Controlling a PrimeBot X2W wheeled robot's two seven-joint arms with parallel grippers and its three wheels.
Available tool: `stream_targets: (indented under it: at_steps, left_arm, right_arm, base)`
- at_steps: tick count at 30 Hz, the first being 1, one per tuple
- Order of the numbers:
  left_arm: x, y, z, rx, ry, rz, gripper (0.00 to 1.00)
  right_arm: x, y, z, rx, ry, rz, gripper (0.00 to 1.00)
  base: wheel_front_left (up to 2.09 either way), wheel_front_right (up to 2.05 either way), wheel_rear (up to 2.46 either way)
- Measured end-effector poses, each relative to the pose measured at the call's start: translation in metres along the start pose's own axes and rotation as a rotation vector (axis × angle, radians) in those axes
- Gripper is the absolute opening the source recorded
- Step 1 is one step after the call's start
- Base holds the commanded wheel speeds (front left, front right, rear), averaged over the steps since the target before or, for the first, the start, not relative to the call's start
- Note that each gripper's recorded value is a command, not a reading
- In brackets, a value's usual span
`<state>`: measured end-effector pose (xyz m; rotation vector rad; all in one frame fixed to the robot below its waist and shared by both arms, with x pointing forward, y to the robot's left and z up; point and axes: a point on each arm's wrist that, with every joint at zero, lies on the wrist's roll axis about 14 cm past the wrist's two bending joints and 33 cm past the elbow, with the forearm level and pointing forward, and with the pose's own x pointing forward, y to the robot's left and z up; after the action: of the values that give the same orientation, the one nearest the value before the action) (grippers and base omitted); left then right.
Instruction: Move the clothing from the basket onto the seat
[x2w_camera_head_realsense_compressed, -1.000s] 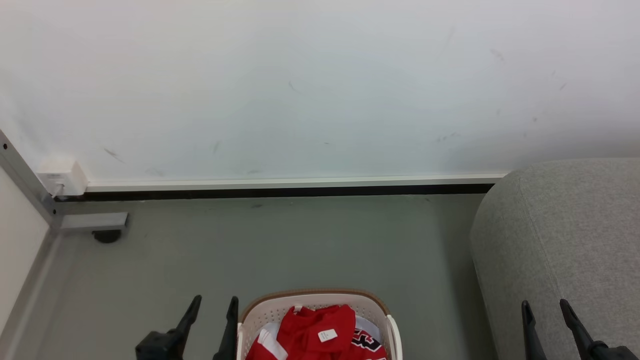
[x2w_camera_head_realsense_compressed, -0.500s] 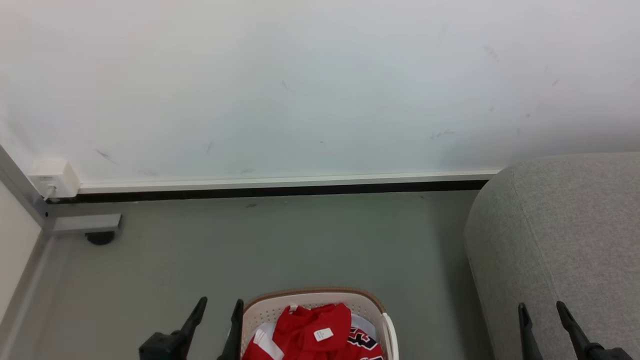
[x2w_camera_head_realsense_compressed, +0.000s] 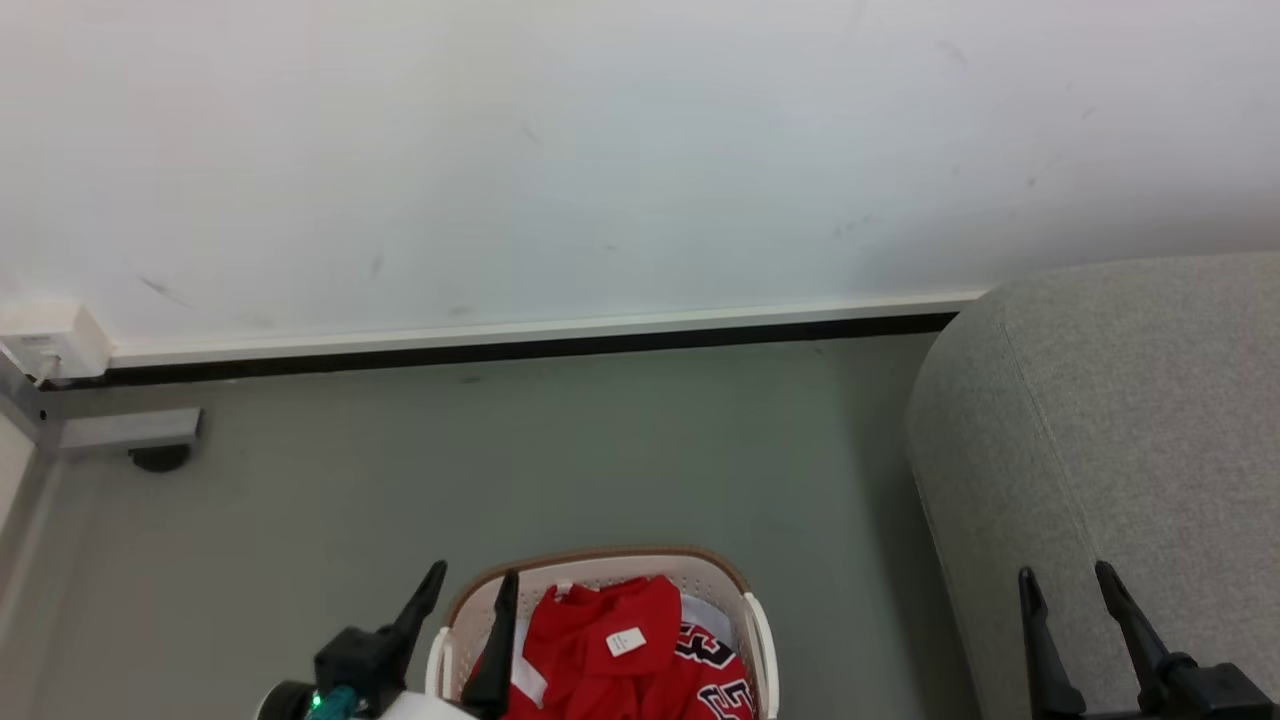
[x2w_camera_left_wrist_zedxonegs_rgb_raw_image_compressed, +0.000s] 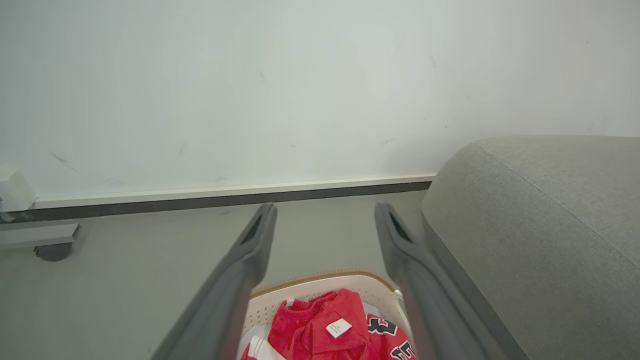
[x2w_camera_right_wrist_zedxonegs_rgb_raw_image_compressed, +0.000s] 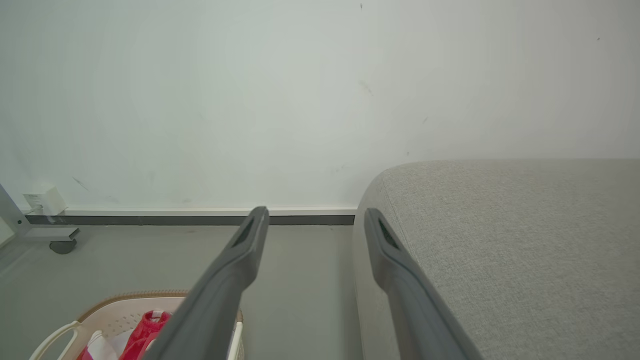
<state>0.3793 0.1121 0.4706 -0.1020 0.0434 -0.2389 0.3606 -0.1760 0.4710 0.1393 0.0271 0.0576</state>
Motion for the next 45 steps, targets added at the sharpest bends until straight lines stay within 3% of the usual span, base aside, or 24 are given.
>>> stream_targets:
  at_steps: [9, 19, 30, 35, 45]
  left_arm:
    - [0.056, -0.044, -0.027, 0.018, 0.087, -0.187, 1.00]
    - [0.108, -0.074, -0.116, 0.086, 0.355, -0.342, 1.00]
    - [0.110, -0.084, -0.236, 0.143, 0.701, -0.435, 1.00]
    - [0.110, -0.085, -0.270, 0.189, 0.764, -0.453, 1.00]
    - [0.113, -0.052, -0.320, 0.289, 0.852, -0.396, 1.00]
  right_arm:
    - [0.026, -0.004, 0.004, 0.009, -0.018, -0.006, 1.00]
    - [0.065, -0.012, -0.007, 0.006, -0.008, -0.013, 1.00]
    - [0.101, -0.019, -0.038, 0.007, 0.034, -0.004, 1.00]
    - [0.108, -0.022, -0.052, 0.010, 0.057, -0.006, 1.00]
    - [0.114, -0.032, -0.080, 0.002, 0.111, -0.023, 1.00]
  base:
    - [0.00, 0.00, 0.00]
    - [0.00, 0.00, 0.00]
    - [0.00, 0.00, 0.00]
    - [0.00, 0.00, 0.00]
    - [0.00, 0.00, 0.00]
